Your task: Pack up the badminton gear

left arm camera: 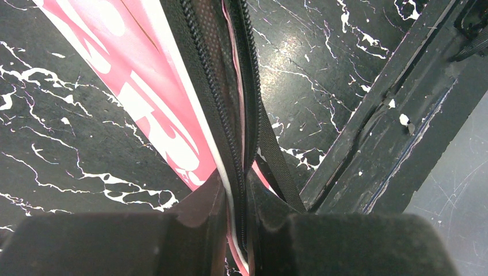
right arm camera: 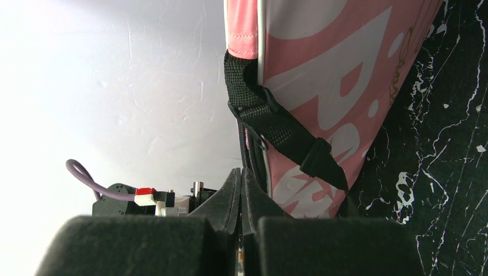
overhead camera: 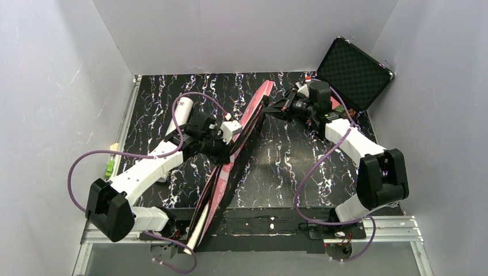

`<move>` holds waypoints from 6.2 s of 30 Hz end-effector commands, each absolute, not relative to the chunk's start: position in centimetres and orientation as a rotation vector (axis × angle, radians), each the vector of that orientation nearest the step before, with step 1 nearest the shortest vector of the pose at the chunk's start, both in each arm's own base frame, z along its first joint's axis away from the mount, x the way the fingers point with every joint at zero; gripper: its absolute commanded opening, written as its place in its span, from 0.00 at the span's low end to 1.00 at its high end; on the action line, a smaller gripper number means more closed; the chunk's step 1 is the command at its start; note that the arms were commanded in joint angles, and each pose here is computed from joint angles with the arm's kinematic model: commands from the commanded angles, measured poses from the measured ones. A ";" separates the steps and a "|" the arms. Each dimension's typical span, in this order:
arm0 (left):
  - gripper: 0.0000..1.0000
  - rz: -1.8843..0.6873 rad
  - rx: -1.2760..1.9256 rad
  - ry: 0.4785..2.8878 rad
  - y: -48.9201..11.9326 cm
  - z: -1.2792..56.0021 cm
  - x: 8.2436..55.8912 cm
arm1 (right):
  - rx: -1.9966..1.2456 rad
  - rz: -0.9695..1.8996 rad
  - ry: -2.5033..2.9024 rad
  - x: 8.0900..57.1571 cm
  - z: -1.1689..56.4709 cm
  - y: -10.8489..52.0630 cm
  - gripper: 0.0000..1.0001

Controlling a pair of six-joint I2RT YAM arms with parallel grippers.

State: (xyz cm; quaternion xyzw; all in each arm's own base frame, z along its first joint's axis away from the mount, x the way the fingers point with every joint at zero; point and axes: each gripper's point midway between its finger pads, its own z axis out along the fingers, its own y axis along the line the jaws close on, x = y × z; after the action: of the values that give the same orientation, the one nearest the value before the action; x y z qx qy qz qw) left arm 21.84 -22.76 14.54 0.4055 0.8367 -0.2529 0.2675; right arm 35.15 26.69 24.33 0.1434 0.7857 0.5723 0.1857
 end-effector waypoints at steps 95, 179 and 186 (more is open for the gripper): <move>0.00 -0.738 1.137 2.118 -24.0 17.6 22.4 | 0.295 1.621 2.193 34.5 26.3 26.8 0.01; 0.03 -1.069 1.091 2.108 -28.0 20.6 28.3 | -0.060 1.820 2.452 20.0 24.0 37.3 0.01; 0.00 -1.087 0.996 2.110 -28.4 21.5 29.5 | -0.048 1.814 2.444 20.0 24.1 37.1 0.01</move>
State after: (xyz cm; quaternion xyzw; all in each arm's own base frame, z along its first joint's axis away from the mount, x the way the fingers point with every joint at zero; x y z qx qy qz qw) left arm 26.51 -28.38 21.18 0.3899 0.7786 -0.4322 0.2345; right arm 21.37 36.05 19.20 0.0478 0.8453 0.5311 0.0321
